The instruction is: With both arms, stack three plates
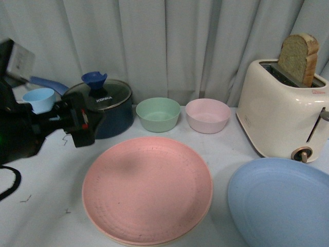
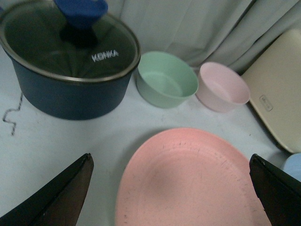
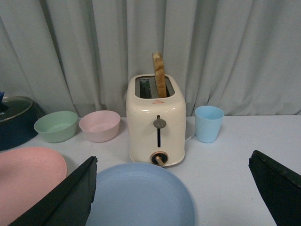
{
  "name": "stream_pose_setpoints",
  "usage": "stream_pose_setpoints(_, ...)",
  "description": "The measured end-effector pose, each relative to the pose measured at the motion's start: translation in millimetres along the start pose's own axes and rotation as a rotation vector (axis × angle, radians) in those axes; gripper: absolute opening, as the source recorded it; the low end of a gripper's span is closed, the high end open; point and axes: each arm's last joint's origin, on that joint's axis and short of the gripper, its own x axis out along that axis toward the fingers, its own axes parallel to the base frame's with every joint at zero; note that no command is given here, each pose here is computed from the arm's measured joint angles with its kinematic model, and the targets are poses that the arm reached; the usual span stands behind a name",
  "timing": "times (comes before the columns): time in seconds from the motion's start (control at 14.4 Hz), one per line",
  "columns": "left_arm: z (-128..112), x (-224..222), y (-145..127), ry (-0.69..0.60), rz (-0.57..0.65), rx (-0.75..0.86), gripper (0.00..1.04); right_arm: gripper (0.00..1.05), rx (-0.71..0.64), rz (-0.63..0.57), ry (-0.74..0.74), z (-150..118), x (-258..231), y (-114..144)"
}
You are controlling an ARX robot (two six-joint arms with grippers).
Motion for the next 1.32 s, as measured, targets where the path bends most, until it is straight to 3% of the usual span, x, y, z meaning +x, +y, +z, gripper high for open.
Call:
stream_pose_setpoints(0.07, 9, -17, -4, -0.033, 0.005, 0.012, 0.97, 0.98, 0.000, 0.000, 0.000, 0, 0, 0)
stream_pose_setpoints(0.14, 14, -33, -9, -0.199, 0.069, 0.092, 0.91, 0.98, 0.000, 0.000, 0.000, 0, 0, 0)
stream_pose_setpoints(0.21, 15, -53, -6, -0.340, 0.200, 0.180, 0.76, 0.98, 0.000, 0.000, 0.000, 0, 0, 0)
stream_pose_setpoints(0.28, 13, -68, -2, -0.370, 0.251, 0.222, 0.64, 0.98, 0.000, 0.000, 0.000, 0, 0, 0)
stream_pose_setpoints(0.35, 5, -88, 1, -0.357, 0.275, 0.256, 0.40, 0.98, 0.000, 0.000, 0.000, 0, 0, 0)
stream_pose_setpoints(0.63, -2, -114, 2, -0.359, 0.268, 0.267, 0.02, 0.98, 0.000, 0.000, 0.000, 0, 0, 0)
stream_pose_setpoints(0.83, -7, -133, 11, -0.357, 0.291, 0.264, 0.02, 0.98, 0.000, 0.000, 0.000, 0, 0, 0)
stream_pose_setpoints(1.32, -17, -160, 2, -0.361, 0.269, 0.269, 0.02, 0.98, 0.000, 0.000, 0.000, 0, 0, 0)
